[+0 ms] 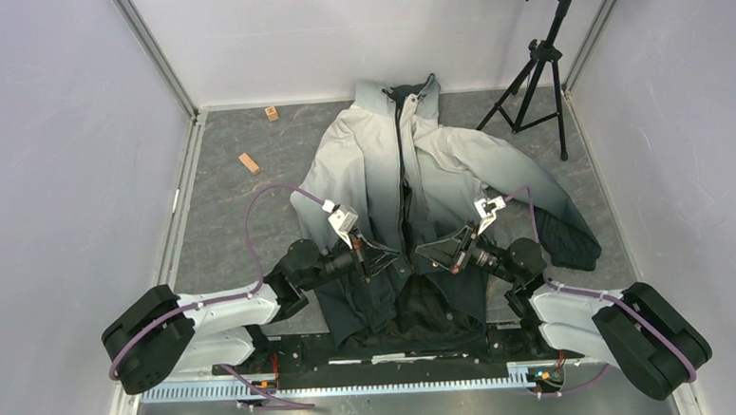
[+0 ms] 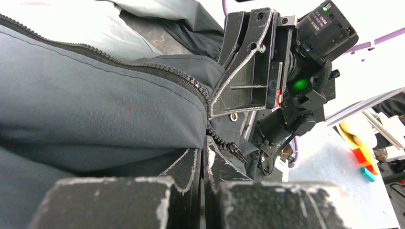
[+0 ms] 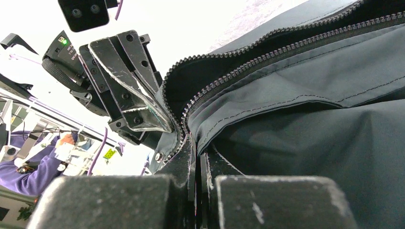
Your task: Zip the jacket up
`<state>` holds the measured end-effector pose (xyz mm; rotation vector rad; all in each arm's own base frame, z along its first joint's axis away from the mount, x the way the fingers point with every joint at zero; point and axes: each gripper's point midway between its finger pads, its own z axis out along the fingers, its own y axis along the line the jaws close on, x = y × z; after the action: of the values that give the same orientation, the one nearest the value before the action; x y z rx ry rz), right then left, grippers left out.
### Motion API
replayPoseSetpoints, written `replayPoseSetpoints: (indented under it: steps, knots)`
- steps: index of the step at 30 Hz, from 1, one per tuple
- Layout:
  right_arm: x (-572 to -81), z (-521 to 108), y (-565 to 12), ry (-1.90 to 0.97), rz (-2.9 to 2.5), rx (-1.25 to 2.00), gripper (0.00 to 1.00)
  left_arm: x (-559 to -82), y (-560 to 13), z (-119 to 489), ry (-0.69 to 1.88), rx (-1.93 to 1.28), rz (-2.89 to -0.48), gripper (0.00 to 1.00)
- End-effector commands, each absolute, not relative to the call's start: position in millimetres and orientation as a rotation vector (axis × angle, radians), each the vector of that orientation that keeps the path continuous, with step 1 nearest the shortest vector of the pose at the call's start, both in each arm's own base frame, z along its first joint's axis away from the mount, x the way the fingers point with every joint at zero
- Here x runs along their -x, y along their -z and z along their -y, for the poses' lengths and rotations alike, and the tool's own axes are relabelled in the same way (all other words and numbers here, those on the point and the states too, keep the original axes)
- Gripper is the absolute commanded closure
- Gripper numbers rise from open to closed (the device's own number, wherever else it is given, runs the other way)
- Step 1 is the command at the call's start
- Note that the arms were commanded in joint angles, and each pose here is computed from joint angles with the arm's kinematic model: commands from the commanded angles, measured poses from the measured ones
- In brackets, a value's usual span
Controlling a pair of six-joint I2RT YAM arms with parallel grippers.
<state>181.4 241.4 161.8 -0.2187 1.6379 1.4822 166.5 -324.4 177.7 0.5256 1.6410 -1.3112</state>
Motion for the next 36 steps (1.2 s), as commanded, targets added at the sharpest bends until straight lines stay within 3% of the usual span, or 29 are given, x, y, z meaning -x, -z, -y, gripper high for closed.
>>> replayPoseSetpoints:
  steps: [1, 24, 36]
  knots:
    - [-185, -243, -183, -1.498, -1.558, 0.226, 1.0, -163, -210, 336, 1.352, -0.583, -1.513, 0.98]
    - [-188, -243, -166, -1.533, -1.655, 0.123, 1.0, -170, -193, 338, 1.241, -0.545, -1.636, 0.97]
    - [-187, -246, -164, -1.55, -1.636, 0.147, 1.0, -168, -184, 332, 1.388, -0.225, -1.83, 0.45]
